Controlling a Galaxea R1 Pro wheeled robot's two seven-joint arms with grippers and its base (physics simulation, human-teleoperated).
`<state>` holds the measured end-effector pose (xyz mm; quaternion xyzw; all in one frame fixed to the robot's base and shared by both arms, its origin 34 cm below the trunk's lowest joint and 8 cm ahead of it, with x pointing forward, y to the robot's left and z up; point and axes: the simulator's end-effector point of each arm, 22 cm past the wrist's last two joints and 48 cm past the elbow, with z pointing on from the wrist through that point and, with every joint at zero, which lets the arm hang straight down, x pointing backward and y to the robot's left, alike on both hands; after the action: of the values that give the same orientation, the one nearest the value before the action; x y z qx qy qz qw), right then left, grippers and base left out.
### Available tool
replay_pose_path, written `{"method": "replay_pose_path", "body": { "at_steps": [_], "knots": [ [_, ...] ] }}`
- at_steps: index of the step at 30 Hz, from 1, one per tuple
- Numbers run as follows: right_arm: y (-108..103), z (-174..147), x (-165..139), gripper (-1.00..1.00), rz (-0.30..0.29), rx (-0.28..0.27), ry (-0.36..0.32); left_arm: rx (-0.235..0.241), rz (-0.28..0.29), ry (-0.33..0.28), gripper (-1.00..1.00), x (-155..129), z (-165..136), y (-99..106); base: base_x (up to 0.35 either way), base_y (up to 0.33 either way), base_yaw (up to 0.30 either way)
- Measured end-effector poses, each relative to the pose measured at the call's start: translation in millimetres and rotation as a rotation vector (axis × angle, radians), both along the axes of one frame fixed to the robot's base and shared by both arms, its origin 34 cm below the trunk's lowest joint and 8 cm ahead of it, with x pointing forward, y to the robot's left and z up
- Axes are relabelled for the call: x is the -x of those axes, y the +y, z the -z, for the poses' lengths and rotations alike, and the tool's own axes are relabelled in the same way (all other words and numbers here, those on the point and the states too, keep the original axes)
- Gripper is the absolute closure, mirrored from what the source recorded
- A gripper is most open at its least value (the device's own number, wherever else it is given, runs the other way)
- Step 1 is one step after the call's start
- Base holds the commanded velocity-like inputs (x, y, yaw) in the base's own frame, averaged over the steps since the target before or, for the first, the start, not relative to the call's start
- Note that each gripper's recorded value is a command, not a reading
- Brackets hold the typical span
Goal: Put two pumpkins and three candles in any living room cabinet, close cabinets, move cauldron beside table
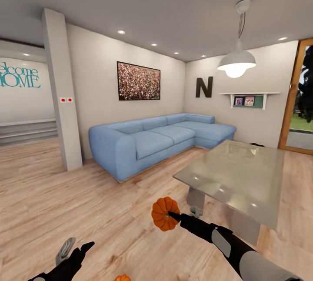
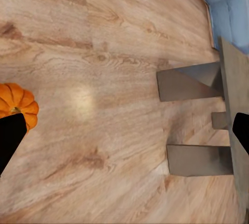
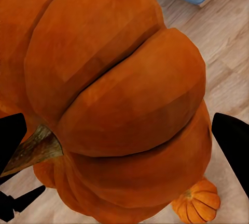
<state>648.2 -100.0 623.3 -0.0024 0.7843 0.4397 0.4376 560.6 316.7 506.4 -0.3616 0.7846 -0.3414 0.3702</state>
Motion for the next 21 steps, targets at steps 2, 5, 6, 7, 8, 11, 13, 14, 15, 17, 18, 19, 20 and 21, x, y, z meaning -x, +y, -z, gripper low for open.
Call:
{"method": "replay_pose_path", "body": {
  "at_steps": [2, 5, 6, 7, 8, 11, 13, 14, 15, 17, 18, 19, 20, 21],
  "knots": [
    [0.0, 0.1, -0.1, 1.00, 0.000, -0.001, 0.000, -0.001, 0.000, 0.000, -1.00, 0.0, 0.2, 0.0, 0.071, 0.033, 0.000],
    [0.0, 0.5, 0.1, 1.00, 0.000, -0.001, 0.001, -0.001, 0.001, 0.001, -1.00, 0.0, 0.4, 0.0, 0.024, 0.011, 0.000],
    [0.0, 0.6, 0.1, 1.00, 0.000, 0.000, 0.001, -0.001, 0.000, 0.001, -1.00, 0.0, 0.4, 0.0, 0.007, 0.003, 0.000],
    [-0.3, 0.9, -0.1, 1.00, 0.002, 0.000, 0.001, 0.000, 0.000, 0.000, -1.00, 0.0, 0.3, 0.0, 0.012, 0.003, 0.000],
    [-0.4, 1.2, 0.0, 1.00, 0.002, 0.001, 0.002, 0.000, 0.000, 0.000, -1.00, 0.0, 0.3, 0.0, 0.049, 0.001, 0.000],
    [-1.0, 1.6, -0.4, 1.00, 0.005, 0.003, 0.003, 0.000, 0.000, 0.000, -1.00, 0.0, 0.2, 0.0, 0.125, 0.036, 0.000],
    [-1.1, 1.7, -0.3, 1.00, 0.005, 0.004, 0.004, 0.000, 0.000, 0.000, -1.00, 0.0, 0.1, -0.2, 0.174, 0.085, 0.000],
    [-1.2, 1.3, -0.7, 1.00, 0.006, 0.003, 0.003, 0.000, 0.000, 0.000, -1.00, 0.0, 0.2, -0.2, 0.090, 0.045, 0.000],
    [-1.2, 1.4, -0.7, 1.00, 0.006, 0.004, 0.003, 0.000, 0.001, 0.000, -1.00, 0.0, 0.3, -0.5, 0.058, 0.029, 0.000],
    [-1.2, 2.0, -0.5, 1.00, 0.006, 0.005, 0.004, 0.000, 0.000, 0.000, -1.00, 0.0, 0.3, -0.2, 0.033, 0.018, 0.000],
    [-1.2, 1.8, -0.7, 1.00, 0.006, 0.004, 0.004, 0.000, 0.000, 0.000, -1.00, 0.0, 0.3, -0.1, 0.046, 0.033, 0.000],
    [-1.2, 1.5, -0.8, 1.00, 0.006, 0.004, 0.004, 0.000, 0.000, 0.000, -1.00, 0.0, 0.3, -0.1, 0.062, 0.045, 0.000],
    [-1.2, 1.7, -0.7, 1.00, 0.006, 0.004, 0.004, -0.001, 0.000, 0.000, -1.00, 0.0, 0.3, -0.1, 0.054, 0.034, 0.000],
    [-1.1, 1.6, -0.6, 1.00, 0.005, 0.004, 0.004, 0.000, 0.000, 0.000, -1.00, 0.0, 0.3, -0.2, 0.034, 0.022, 0.000]
  ]
}}
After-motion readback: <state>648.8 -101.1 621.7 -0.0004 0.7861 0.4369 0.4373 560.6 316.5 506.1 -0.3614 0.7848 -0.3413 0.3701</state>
